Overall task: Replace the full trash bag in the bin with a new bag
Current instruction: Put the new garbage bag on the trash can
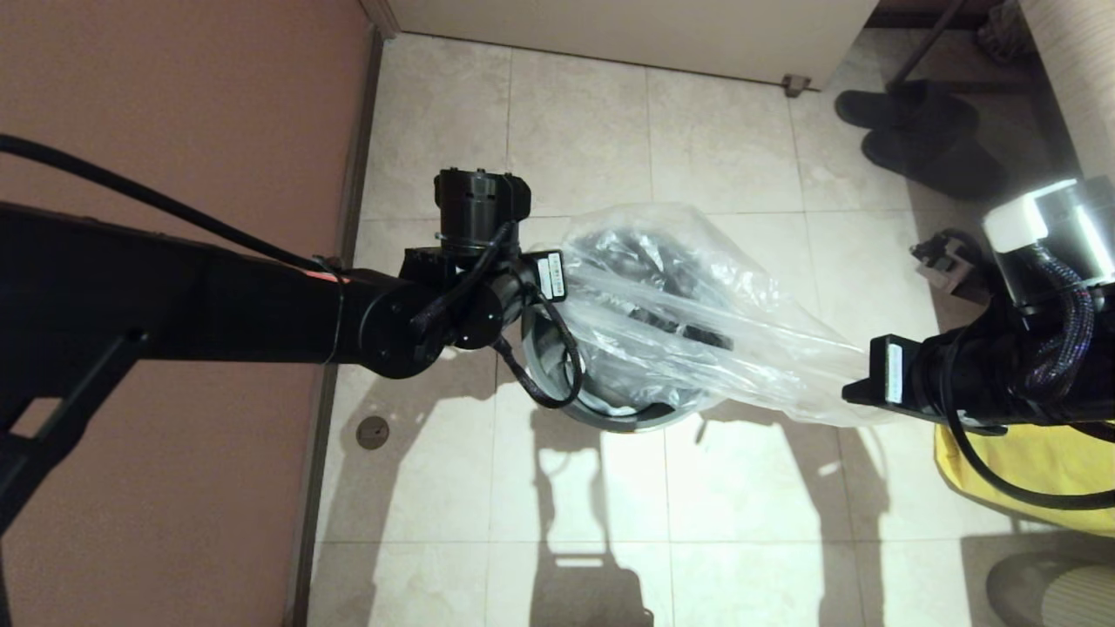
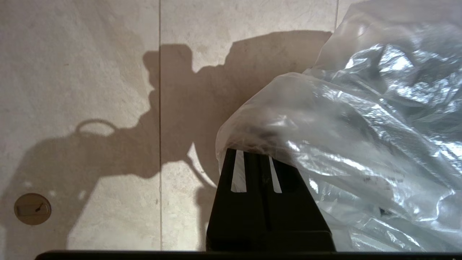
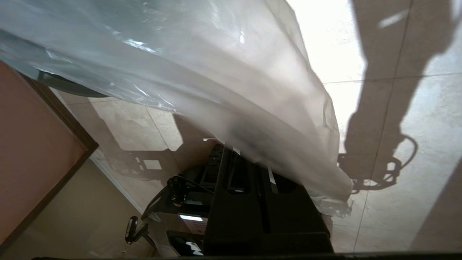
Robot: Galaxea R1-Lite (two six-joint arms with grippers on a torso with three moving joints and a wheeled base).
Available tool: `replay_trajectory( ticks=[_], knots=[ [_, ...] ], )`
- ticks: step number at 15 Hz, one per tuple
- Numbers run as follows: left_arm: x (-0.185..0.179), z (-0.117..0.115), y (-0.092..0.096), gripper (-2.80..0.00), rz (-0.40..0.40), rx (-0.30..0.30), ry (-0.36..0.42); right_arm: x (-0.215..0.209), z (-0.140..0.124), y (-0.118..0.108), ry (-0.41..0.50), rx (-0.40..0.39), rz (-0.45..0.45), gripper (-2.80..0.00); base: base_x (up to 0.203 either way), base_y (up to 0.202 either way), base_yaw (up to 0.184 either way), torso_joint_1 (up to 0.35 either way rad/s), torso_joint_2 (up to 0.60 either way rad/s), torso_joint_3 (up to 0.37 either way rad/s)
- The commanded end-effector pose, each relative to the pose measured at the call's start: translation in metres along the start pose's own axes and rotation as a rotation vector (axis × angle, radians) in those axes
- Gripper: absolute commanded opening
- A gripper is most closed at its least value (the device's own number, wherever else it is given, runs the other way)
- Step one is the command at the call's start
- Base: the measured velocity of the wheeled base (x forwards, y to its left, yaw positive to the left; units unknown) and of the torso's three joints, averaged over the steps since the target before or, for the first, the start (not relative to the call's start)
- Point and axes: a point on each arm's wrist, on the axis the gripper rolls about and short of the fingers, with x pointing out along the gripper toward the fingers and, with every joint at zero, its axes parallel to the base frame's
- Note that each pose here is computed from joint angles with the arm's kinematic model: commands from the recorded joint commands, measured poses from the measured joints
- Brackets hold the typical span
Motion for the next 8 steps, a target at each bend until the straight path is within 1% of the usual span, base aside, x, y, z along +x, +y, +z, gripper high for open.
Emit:
replay_trajectory(
  ticks=[1, 3, 6, 8],
  knots=[
    [-0.005, 0.01, 0.005, -2.8, 0.006, -0.016, -0.025, 0.0, 0.0, 0.0, 0.001, 0.004, 0.0, -2.8, 0.0, 0.0, 0.0, 0.0, 0.0, 0.0],
    [-0.001, 0.005, 0.009, -2.8, 0.019, -0.01, -0.01, 0.001, 0.0, 0.0, 0.006, 0.004, -0.001, -2.8, 0.0, 0.0, 0.0, 0.0, 0.0, 0.0],
    [0.003, -0.01, 0.013, -2.8, 0.031, 0.002, 0.032, 0.015, -0.005, -0.002, 0.045, 0.002, -0.023, -2.8, 0.0, 0.0, 0.0, 0.0, 0.0, 0.0],
    [0.006, -0.012, 0.017, -2.8, 0.04, 0.002, 0.04, 0.024, -0.005, -0.003, 0.025, 0.005, -0.016, -2.8, 0.0, 0.0, 0.0, 0.0, 0.0, 0.0]
  ],
)
